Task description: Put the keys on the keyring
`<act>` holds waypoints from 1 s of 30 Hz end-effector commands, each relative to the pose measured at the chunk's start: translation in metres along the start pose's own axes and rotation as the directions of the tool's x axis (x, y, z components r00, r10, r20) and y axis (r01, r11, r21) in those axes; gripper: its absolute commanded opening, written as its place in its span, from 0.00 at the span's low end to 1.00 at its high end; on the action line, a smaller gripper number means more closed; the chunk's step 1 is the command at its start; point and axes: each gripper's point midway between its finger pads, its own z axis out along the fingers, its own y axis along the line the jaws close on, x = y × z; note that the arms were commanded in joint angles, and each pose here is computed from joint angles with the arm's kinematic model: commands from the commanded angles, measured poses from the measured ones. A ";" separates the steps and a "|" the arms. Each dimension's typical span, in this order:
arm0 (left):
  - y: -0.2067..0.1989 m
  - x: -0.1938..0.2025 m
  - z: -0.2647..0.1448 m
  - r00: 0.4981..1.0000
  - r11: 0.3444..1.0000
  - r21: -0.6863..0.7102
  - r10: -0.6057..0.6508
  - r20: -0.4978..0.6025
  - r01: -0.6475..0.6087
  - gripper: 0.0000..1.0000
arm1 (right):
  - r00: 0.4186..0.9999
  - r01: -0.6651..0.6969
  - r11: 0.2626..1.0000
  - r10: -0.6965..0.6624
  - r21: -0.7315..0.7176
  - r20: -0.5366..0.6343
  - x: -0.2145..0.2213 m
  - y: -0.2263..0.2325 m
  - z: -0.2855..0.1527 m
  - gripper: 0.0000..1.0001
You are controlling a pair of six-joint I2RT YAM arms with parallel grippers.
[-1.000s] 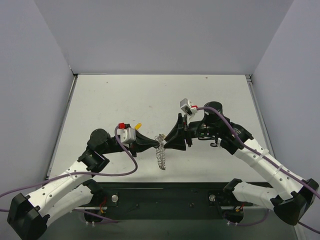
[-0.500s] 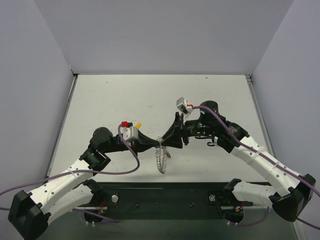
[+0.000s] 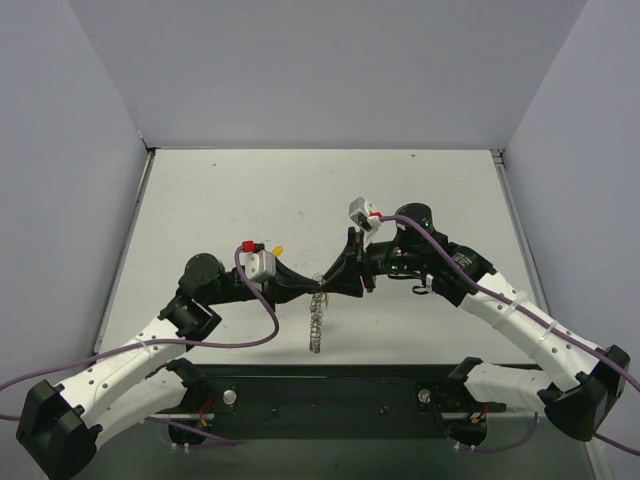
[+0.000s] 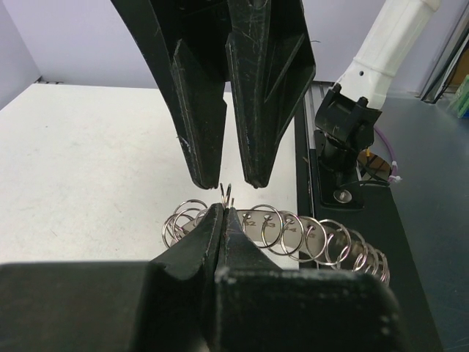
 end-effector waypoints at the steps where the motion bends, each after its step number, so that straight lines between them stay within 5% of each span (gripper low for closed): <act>1: -0.002 -0.049 0.004 0.989 0.995 0.015 0.096 0.114 -0.099 0.00 | 0.998 0.056 0.998 -0.055 -0.029 0.027 -0.014 0.006 0.002 0.28; 16: -0.005 -0.054 0.007 0.986 0.994 0.044 0.088 0.143 -0.095 0.00 | 0.999 0.049 0.998 -0.048 -0.034 0.015 -0.011 0.006 0.006 0.13; 19: -0.005 -0.054 0.007 0.986 0.994 0.042 0.090 0.142 -0.097 0.00 | 0.999 0.045 0.998 -0.045 -0.042 0.012 -0.011 0.006 0.008 0.00; 30: 0.000 -0.050 0.004 0.988 0.994 0.017 0.101 0.116 -0.104 0.01 | 0.998 0.063 0.997 -0.062 -0.041 0.025 -0.015 0.009 0.004 0.00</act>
